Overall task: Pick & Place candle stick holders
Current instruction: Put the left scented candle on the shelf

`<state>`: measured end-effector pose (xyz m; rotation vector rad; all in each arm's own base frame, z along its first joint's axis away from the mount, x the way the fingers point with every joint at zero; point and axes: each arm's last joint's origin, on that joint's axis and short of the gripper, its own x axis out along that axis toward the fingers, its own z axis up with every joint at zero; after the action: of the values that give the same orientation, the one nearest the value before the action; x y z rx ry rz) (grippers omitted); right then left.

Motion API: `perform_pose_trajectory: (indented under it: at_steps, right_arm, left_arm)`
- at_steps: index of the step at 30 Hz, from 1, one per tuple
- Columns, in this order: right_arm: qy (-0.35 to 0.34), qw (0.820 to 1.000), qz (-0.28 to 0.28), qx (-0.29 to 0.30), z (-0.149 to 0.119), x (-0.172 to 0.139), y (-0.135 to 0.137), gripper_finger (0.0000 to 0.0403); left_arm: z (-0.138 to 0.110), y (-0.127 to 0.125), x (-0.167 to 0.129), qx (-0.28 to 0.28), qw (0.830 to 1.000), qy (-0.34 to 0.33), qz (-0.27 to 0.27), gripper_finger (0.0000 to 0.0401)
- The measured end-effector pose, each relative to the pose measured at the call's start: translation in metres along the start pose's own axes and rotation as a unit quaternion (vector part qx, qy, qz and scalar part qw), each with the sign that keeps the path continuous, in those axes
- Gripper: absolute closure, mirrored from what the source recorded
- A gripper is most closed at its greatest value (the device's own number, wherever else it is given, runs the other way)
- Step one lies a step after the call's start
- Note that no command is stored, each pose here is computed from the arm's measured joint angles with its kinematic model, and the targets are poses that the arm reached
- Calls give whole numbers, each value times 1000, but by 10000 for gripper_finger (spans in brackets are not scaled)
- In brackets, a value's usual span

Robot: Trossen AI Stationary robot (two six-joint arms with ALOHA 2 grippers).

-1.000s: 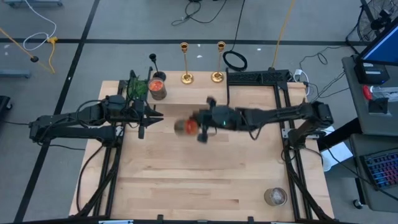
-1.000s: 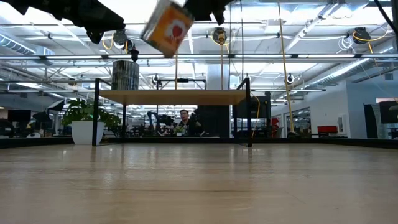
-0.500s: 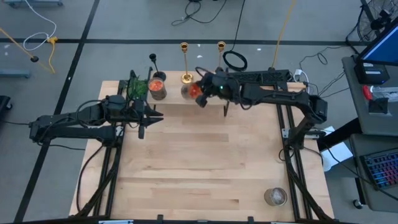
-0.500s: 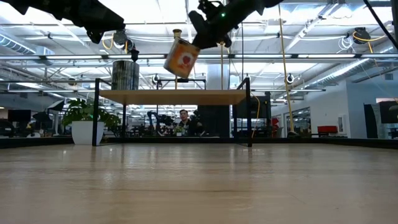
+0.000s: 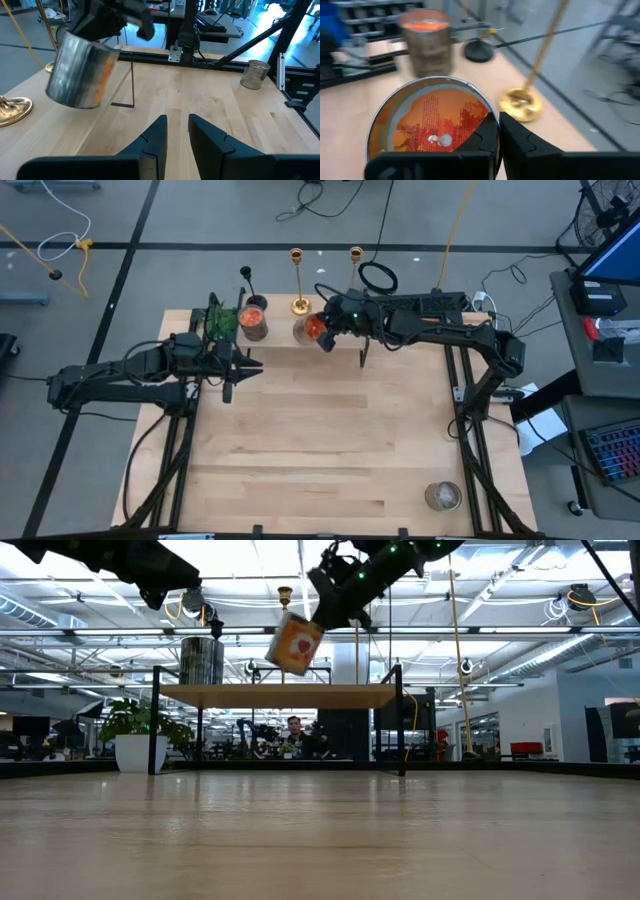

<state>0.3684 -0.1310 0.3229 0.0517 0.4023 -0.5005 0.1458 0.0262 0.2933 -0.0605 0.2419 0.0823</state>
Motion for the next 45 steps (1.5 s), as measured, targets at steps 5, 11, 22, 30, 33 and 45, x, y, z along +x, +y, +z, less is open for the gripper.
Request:
perform_pose_trajectory:
  at_steps: [5, 11, 22, 30, 33, 45]
  right_arm:
    - [-31, 999, 25, -9, 40, -17, 3, 400]
    - [-44, 998, -10, -34, 79, -30, 1, 400]
    - [73, 995, -43, -57, 48, 25, 0, 399]
    - [100, 992, -38, -62, 30, 50, 4, 399]
    - [102, 992, -33, -62, 30, 50, 4, 399]
    - [101, 994, -23, -36, 30, 53, -11, 384]
  left_arm:
    - [0, 0, 0, 0, 1000, -2, 0, 316]
    - [6, 1, 0, 16, 999, -31, 18, 316]
    - [8, 1, 0, 17, 999, -43, 21, 316]
    - [6, 1, 0, 16, 999, -30, 21, 316]
    - [5, 1, 0, 15, 999, -24, 22, 316]
    - [4, 1, 0, 8, 999, -22, 22, 316]
